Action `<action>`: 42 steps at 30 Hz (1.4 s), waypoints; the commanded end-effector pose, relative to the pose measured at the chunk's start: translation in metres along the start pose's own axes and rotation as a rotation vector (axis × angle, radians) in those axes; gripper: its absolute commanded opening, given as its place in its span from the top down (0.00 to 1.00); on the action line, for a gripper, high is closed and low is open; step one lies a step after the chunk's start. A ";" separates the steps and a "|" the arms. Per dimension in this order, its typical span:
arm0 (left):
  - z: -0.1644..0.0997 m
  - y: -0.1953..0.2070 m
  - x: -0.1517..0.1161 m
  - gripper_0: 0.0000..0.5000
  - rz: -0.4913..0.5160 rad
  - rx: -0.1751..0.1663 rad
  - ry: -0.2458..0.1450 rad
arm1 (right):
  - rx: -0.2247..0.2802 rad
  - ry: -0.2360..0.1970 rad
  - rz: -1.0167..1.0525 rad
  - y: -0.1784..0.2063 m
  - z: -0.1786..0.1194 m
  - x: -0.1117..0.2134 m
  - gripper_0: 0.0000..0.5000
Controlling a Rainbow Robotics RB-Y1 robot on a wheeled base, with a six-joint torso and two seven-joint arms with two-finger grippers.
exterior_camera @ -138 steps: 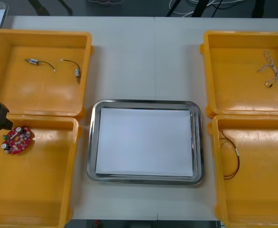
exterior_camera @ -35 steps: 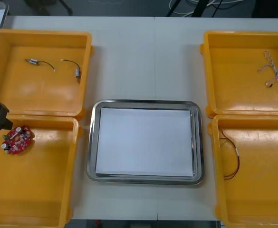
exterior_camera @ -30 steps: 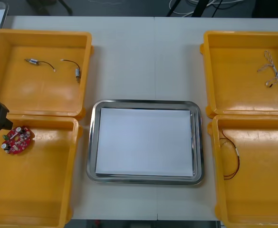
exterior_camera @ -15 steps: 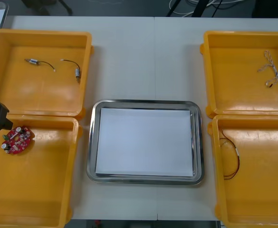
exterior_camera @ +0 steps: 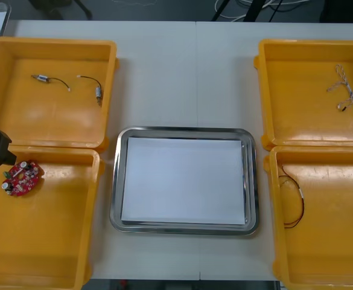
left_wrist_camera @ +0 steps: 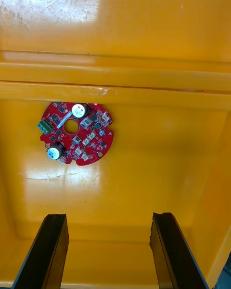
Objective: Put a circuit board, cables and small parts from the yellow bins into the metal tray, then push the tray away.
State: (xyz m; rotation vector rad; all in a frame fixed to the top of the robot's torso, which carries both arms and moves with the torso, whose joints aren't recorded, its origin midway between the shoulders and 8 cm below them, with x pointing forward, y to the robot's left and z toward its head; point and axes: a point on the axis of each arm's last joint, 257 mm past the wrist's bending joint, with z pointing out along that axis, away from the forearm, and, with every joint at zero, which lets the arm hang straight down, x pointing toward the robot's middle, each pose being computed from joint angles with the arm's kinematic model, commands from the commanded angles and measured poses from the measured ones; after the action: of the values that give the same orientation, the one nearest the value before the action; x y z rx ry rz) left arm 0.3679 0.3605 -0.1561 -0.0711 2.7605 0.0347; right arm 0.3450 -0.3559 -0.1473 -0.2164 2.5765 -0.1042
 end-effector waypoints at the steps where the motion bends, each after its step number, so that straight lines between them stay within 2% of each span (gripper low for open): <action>1: -0.006 0.006 -0.002 0.00 0.045 -0.014 -0.023 | 0.016 0.018 0.010 0.008 0.004 0.012 0.00; 7: -0.006 0.006 -0.002 0.00 0.045 -0.014 -0.023 | 0.007 0.022 0.013 0.011 0.006 0.013 0.00; 11: -0.006 0.006 -0.002 0.00 0.045 -0.014 -0.023 | -0.020 0.043 0.030 0.016 0.013 0.019 0.00; 12: 0.005 -0.001 0.009 0.00 0.032 0.013 0.015 | -0.025 0.047 0.033 0.017 0.014 0.020 0.00; 14: 0.005 -0.002 0.009 0.00 0.027 0.019 0.018 | -0.031 0.053 0.035 0.019 0.016 0.021 0.00; 16: 0.000 -0.001 0.006 0.00 0.027 0.014 0.016 | -0.030 0.053 0.039 0.020 0.018 0.022 0.00; 17: -0.004 -0.004 0.000 0.00 0.033 0.020 -0.001 | -0.023 0.054 0.040 0.020 0.019 0.022 0.00; 21: -0.009 -0.009 -0.005 0.00 0.033 0.039 -0.012 | 0.001 0.056 0.032 0.019 0.024 0.023 0.00; 25: -0.011 -0.002 -0.003 0.00 0.049 0.023 -0.005 | 0.010 0.041 0.032 0.022 0.037 0.019 0.00; 29: -0.010 0.006 0.006 0.00 0.071 0.006 0.022 | -0.036 0.028 0.074 0.028 0.051 0.015 0.00; 34: -0.004 0.013 0.007 0.00 0.154 0.004 0.009 | -0.081 0.012 0.120 0.032 0.068 0.010 0.00; 42: 0.006 0.027 0.008 0.00 0.253 -0.010 -0.025 | -0.106 0.006 0.154 0.035 0.087 0.008 0.00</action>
State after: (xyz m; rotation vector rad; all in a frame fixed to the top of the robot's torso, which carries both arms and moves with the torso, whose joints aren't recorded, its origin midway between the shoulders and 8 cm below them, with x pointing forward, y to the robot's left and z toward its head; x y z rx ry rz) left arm 0.3651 0.3633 -0.1709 0.1488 2.7444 0.0154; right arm 0.3836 -0.3354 -0.2150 -0.0848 2.5767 0.0473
